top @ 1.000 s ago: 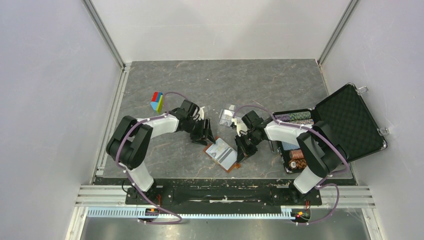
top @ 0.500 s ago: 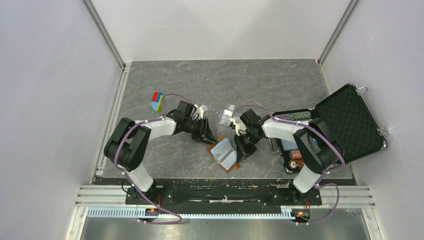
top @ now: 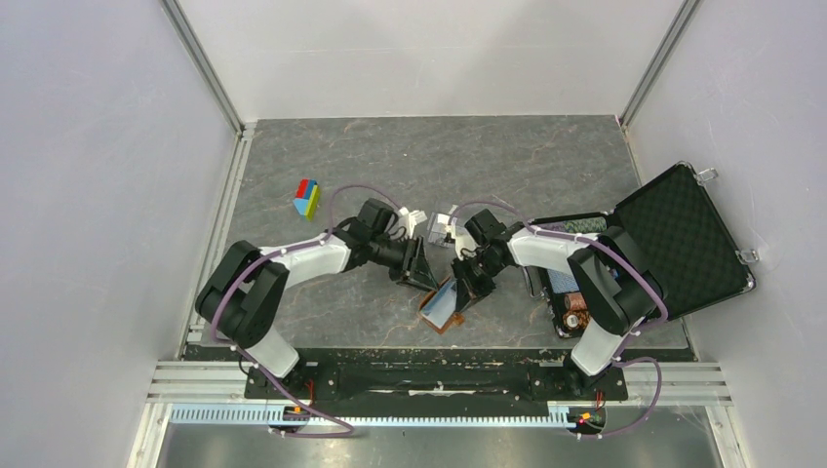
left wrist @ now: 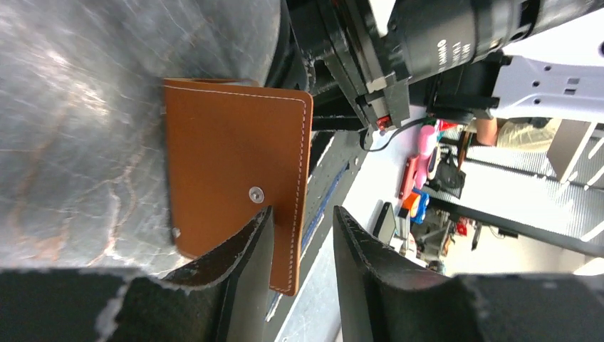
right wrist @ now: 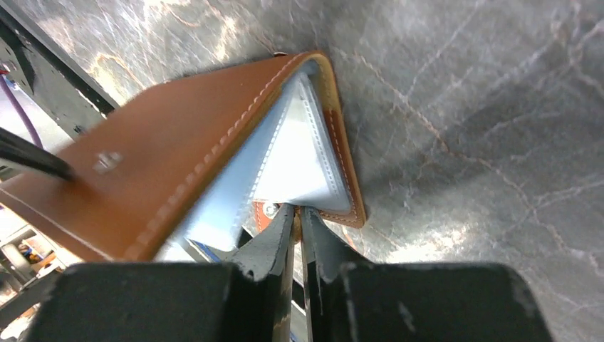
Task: Put the credit cards into the card holder
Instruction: Close the card holder at the center of the board.
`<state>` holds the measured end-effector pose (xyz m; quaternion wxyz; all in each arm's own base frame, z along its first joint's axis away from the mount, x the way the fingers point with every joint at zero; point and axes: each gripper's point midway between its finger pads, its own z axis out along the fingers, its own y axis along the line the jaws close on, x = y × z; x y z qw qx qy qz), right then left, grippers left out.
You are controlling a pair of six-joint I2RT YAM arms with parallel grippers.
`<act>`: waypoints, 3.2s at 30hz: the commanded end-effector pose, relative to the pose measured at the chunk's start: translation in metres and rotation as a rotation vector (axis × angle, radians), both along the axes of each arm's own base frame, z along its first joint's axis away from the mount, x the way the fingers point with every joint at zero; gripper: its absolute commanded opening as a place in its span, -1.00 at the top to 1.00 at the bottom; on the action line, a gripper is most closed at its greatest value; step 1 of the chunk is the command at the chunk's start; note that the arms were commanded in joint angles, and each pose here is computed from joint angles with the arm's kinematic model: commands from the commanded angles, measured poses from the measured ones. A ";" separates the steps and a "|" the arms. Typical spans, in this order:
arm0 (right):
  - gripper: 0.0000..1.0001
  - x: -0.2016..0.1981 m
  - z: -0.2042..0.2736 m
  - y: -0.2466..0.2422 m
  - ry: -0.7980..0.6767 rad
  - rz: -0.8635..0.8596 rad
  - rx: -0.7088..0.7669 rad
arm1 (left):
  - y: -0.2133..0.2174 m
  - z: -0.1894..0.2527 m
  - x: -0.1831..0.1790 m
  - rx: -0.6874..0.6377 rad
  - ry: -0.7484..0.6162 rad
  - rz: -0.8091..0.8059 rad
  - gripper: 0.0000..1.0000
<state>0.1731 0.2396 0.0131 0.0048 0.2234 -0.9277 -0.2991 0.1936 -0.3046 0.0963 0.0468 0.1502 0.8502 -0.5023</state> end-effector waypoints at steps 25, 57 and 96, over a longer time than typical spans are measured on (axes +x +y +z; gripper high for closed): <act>0.58 0.011 0.009 0.031 -0.052 0.039 0.194 | 0.030 -0.083 -0.017 0.383 0.107 0.228 0.90; 0.67 -0.058 0.043 0.026 0.104 0.323 0.508 | 0.046 -0.108 -0.020 0.566 0.145 0.206 0.95; 0.77 -0.006 0.062 0.028 -0.082 0.217 0.459 | 0.012 0.017 0.008 0.410 -0.232 0.089 0.11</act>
